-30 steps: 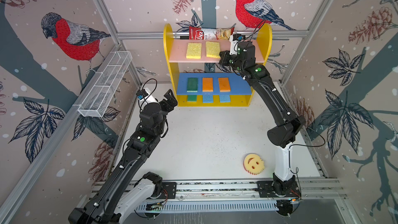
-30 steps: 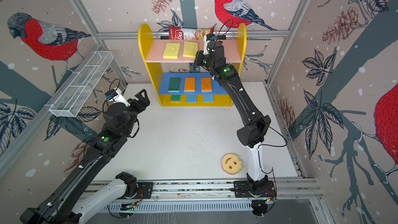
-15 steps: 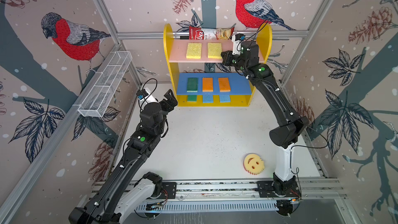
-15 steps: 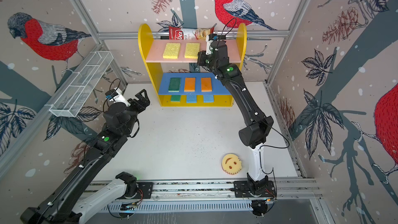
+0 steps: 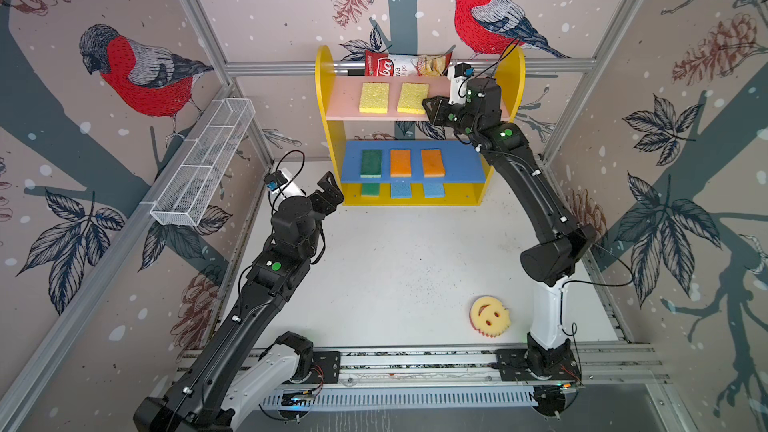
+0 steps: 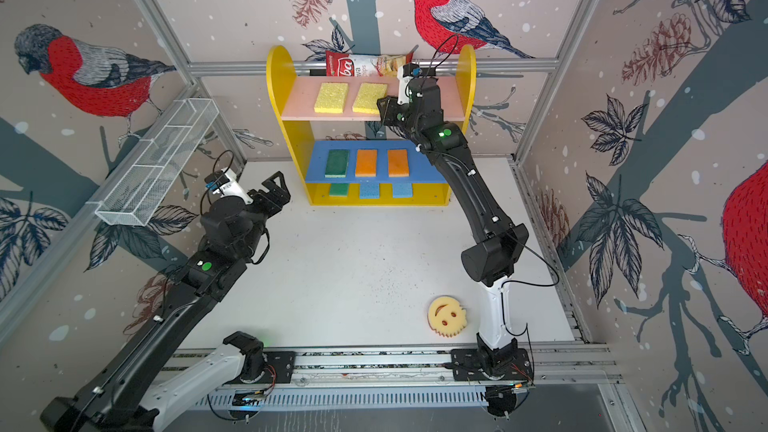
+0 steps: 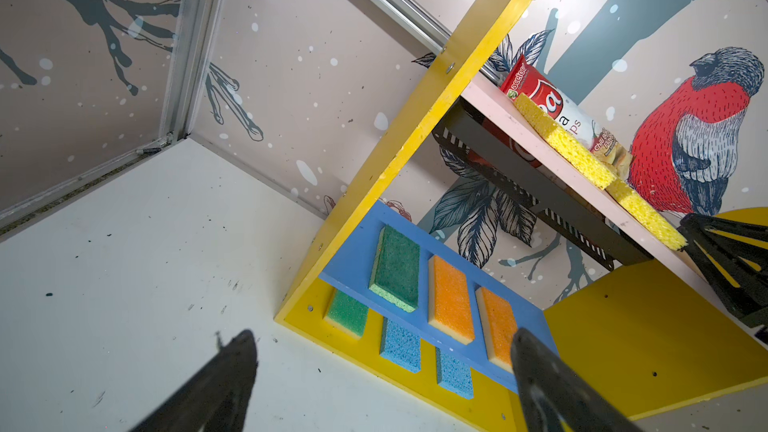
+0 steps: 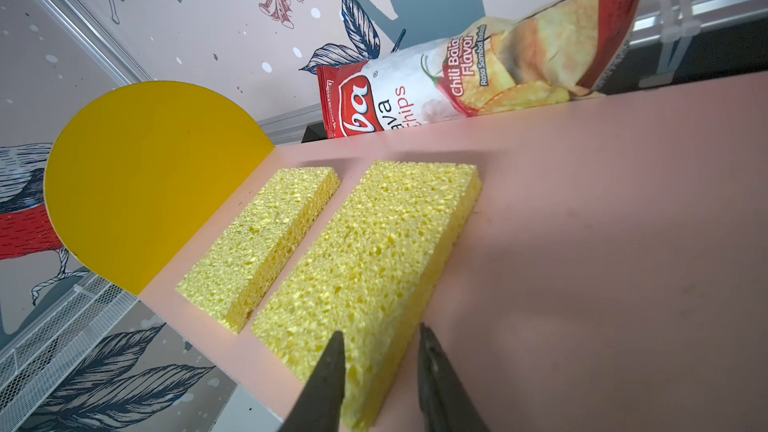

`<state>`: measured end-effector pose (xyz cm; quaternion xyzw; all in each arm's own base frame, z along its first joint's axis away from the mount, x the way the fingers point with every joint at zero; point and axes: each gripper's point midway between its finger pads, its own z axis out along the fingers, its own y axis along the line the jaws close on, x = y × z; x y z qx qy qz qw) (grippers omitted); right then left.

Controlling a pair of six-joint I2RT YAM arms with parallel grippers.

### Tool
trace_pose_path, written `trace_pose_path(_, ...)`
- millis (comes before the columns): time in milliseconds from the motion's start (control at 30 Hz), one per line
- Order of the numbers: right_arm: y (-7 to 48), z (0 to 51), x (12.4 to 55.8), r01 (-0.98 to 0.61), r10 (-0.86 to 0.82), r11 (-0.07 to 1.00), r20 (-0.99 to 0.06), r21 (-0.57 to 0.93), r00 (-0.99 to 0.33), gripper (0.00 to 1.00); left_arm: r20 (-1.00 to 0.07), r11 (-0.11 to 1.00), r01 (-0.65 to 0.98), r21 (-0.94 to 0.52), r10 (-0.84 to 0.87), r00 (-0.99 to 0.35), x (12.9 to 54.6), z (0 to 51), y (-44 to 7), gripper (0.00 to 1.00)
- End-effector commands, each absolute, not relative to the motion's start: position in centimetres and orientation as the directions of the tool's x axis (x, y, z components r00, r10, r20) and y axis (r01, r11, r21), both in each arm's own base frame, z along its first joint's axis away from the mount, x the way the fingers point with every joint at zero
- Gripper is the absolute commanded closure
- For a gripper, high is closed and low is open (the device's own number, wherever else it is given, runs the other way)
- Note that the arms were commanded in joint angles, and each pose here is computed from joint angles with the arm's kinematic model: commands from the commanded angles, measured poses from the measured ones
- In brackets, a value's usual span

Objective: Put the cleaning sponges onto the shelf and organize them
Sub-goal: 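Nudge the sponge alongside the first sponge with the right gripper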

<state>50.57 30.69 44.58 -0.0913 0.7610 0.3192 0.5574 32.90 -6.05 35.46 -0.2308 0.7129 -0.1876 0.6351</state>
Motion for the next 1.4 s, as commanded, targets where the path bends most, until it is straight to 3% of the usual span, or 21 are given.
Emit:
trace_pose_path(0,30.6,44.1,50.4,-0.483,0.224,0.774,-0.891,0.409,-0.395,0.68,-0.820,0.825,-0.074,-0.560,-0.565,-0.087,32.9,35.9,-6.3,0.06)
trace_pose_path(467,32.6,41.8,50.3,-0.487,0.157,0.792,-0.894,0.368,-0.420,0.68,-0.819,0.824,-0.081,-0.561,-0.566,-0.090,33.0,35.6,-6.2,0.06)
trace_pose_path(700,31.6,40.8,51.1,-0.430,0.146,0.837,-0.895,0.339,-0.421,0.85,-0.818,0.823,-0.083,-0.562,-0.568,-0.094,33.2,35.5,-6.3,0.06)
trace_pose_path(933,30.8,41.5,51.2,-0.424,0.156,0.840,-0.900,0.338,-0.408,0.90,-0.817,0.822,-0.080,-0.563,-0.569,-0.092,33.3,35.6,-6.4,0.06)
trace_pose_path(1367,30.3,43.0,50.7,-0.437,0.180,0.826,-0.901,0.356,-0.394,0.88,-0.815,0.821,-0.082,-0.564,-0.570,-0.101,33.5,35.2,-6.5,0.06)
